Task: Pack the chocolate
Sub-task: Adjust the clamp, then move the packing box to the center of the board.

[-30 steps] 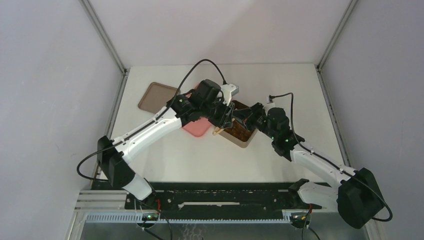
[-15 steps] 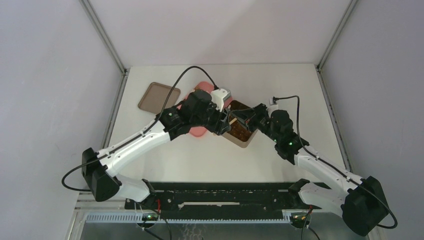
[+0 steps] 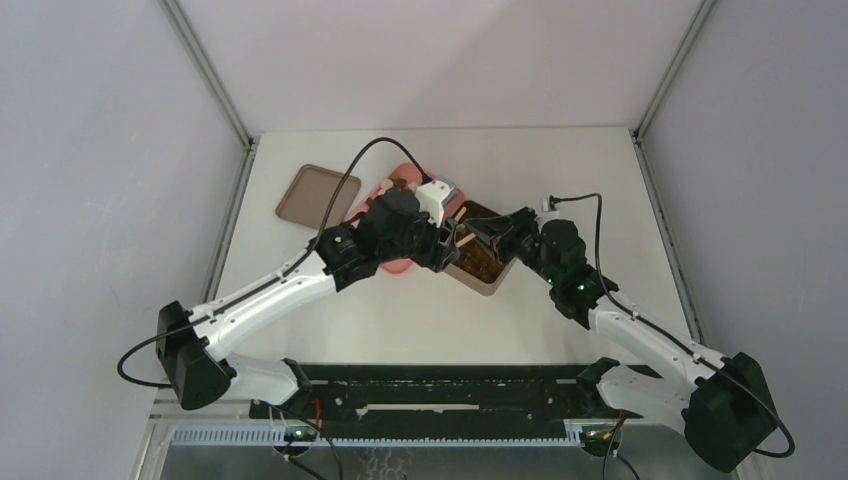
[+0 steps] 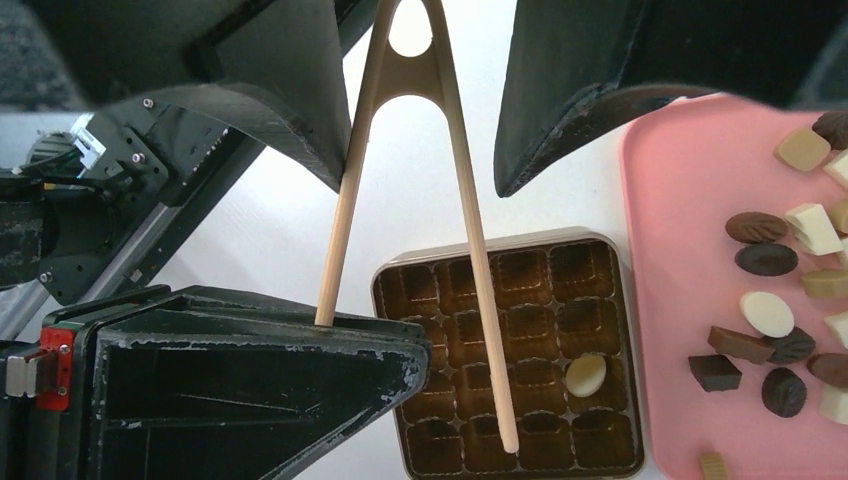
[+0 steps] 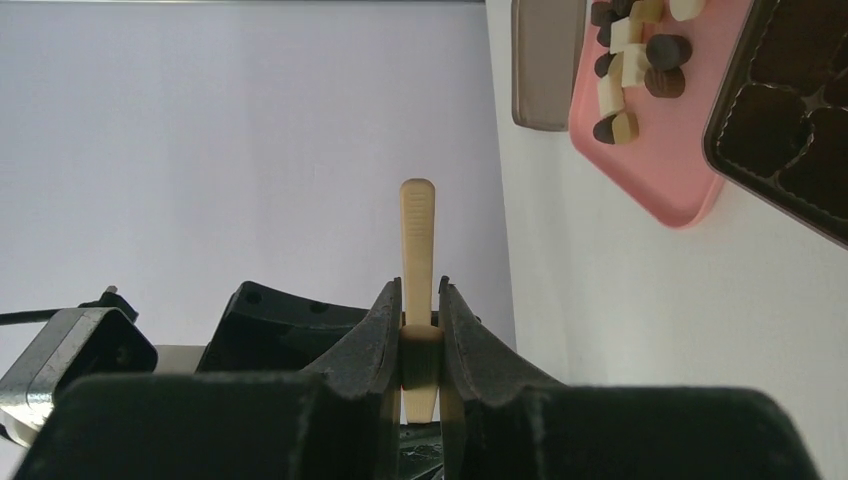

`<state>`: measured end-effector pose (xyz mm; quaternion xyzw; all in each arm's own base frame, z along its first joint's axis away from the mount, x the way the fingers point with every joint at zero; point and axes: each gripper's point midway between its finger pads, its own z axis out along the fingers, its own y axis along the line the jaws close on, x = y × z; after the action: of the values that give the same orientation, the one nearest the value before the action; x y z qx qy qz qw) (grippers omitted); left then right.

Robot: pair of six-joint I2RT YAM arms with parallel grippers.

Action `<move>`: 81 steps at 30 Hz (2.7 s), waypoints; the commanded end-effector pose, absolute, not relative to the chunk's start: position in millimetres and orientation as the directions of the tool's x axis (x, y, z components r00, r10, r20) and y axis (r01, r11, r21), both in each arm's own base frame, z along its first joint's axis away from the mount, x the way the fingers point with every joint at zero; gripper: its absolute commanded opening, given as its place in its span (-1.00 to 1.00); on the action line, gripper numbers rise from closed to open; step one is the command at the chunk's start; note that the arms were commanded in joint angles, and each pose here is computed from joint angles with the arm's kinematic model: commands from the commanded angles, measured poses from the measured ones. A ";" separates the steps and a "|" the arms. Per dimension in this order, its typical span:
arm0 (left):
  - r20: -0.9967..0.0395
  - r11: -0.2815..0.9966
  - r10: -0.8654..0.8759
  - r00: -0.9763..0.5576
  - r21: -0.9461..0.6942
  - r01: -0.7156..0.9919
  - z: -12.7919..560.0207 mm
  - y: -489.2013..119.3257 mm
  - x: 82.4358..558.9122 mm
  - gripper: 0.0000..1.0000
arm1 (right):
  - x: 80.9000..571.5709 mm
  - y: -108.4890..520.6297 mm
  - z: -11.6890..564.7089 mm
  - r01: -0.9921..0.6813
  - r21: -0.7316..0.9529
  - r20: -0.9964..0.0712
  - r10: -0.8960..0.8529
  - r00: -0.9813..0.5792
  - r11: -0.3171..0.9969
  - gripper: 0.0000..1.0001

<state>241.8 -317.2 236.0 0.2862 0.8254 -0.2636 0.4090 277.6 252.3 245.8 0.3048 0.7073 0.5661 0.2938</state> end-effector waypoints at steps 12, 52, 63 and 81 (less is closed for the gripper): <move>-0.891 0.726 0.167 -0.422 -0.178 0.664 264.2 -316.8 258.8 0.20 | 273.9 261.6 262.2 0.069 0.990 -0.044 0.749 -0.661 0.119 -1.00; -0.866 0.777 0.218 -0.450 -0.125 0.617 247.9 -291.8 259.3 -0.21 | 277.6 245.5 258.1 0.002 0.949 -0.239 0.727 -0.644 0.314 -0.23; -0.771 0.827 0.276 -0.574 -0.113 0.550 227.1 -246.6 259.2 -0.22 | 308.2 187.0 220.5 -0.060 0.748 -0.554 0.572 -0.605 0.661 0.28; -0.620 0.911 0.293 -0.728 -0.049 0.409 180.7 -165.9 273.2 -0.20 | 423.7 141.8 134.3 -0.087 0.407 -0.712 0.256 -0.653 0.909 0.70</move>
<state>269.7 -168.9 170.8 0.1816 0.9314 -0.0842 0.3039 396.2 151.1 131.3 0.0886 0.8885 0.2330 0.3853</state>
